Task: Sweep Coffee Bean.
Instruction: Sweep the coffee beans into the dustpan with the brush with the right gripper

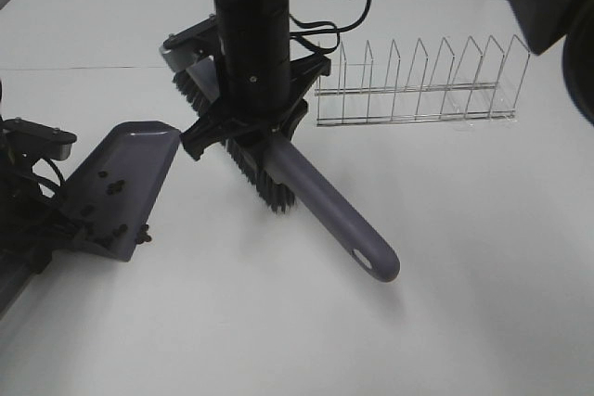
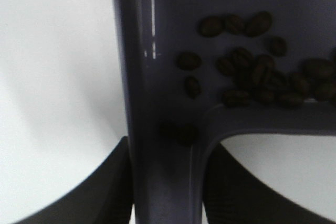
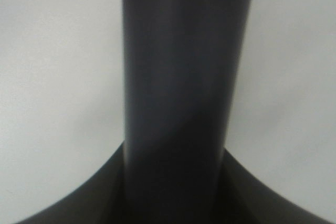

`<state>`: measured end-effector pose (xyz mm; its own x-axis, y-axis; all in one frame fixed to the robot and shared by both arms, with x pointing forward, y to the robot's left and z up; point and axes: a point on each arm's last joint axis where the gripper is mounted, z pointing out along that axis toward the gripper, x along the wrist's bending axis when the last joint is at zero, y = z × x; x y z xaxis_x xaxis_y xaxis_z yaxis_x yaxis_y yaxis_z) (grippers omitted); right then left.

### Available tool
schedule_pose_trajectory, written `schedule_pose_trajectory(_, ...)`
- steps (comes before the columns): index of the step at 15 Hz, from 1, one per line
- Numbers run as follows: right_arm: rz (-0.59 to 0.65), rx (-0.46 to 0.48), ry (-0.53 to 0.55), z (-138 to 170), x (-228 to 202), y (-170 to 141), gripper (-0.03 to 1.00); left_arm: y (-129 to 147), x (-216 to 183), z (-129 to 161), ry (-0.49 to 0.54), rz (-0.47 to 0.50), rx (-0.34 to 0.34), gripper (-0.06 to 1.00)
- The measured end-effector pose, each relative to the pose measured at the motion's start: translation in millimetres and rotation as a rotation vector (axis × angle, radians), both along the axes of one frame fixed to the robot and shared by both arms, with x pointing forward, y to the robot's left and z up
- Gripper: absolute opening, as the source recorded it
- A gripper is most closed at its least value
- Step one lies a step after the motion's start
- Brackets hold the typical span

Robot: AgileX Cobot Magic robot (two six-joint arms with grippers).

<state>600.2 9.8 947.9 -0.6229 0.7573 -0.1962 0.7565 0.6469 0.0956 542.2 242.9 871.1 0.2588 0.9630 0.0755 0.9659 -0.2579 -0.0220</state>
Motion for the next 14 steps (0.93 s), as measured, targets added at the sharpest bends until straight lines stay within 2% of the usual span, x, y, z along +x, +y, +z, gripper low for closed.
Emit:
schedule_pose_trajectory(2,0.034,-0.045,0.01,-20.0,-9.3,13.6,0.37,-0.1,0.0,0.0,0.001,-0.004,-0.001,0.34)
schedule_pose_trajectory(3,0.042,-0.062,0.049,-36.6,-14.8,19.6,0.37,-0.1,0.0,0.0,0.001,-0.009,-0.001,0.34)
schedule_pose_trajectory(6,0.002,-0.006,0.197,-70.7,-27.9,31.5,0.36,-0.2,-1.6,0.0,0.017,-0.004,0.001,0.34)
schedule_pose_trajectory(8,-0.037,0.114,0.278,-72.5,-34.7,42.9,0.36,-0.3,-1.7,0.0,0.018,-0.003,0.0,0.34)
schedule_pose_trajectory(10,-0.058,0.236,0.3,-69.7,-36.0,54.2,0.36,-0.3,-1.7,0.0,0.018,-0.003,0.0,0.34)
schedule_pose_trajectory(12,-0.073,0.374,0.282,-67.1,-33.5,66.5,0.36,-0.3,-1.8,0.0,0.019,-0.003,0.0,0.34)
schedule_pose_trajectory(14,-0.082,0.435,0.236,-67.7,-28.4,71.3,0.36,-0.4,-1.8,0.0,0.019,-0.001,-0.001,0.34)
